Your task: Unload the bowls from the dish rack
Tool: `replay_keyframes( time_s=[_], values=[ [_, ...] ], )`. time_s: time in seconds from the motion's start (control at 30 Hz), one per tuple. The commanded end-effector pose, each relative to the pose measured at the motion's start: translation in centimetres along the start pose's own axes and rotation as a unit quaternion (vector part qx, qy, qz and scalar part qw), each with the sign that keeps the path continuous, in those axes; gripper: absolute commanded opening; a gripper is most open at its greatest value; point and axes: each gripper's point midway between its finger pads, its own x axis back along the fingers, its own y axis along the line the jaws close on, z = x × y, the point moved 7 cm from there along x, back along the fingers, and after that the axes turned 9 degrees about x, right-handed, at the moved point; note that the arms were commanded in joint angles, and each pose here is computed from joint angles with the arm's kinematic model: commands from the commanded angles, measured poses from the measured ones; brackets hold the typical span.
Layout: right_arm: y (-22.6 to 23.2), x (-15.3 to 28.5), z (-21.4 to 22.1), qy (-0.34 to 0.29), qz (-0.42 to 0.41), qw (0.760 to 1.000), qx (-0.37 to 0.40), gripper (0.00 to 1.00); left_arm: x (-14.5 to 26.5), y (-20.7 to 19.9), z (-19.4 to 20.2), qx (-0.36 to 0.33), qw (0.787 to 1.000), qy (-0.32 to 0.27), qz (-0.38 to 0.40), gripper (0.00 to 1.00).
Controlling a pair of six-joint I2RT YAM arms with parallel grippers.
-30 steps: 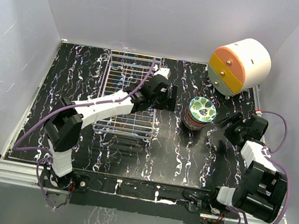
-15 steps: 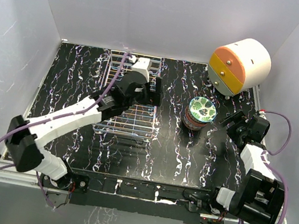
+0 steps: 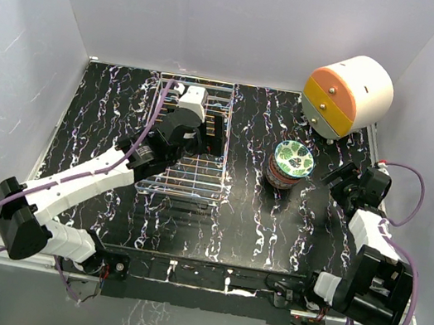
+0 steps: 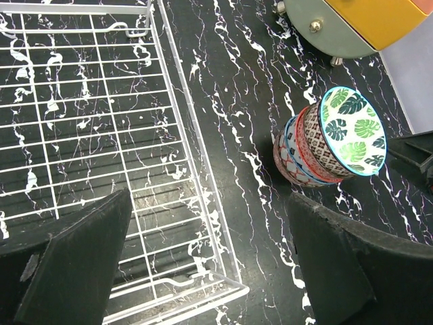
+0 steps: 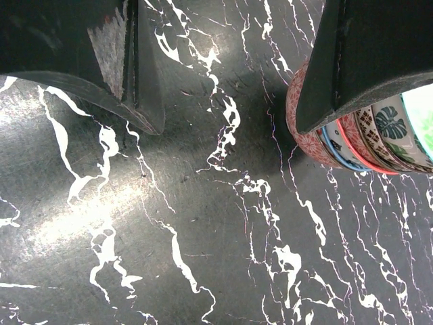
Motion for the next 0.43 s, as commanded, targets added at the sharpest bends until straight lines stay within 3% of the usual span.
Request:
replay_keyframes(
  time_s=[0.0,0.4],
  values=[
    [0.04,-0.12,-0.93,-0.03,0.002,1.0,0.009,0.8,0.3,0.35,-0.43,-0.005,1.0,-0.012,-0.005,0.97],
    [-0.43,-0.9,-0.86,-0.001,0.024,1.0,0.003,0.78,0.06,0.25,-0.21,-0.012,1.0,-0.002,0.001,0.97]
  ],
)
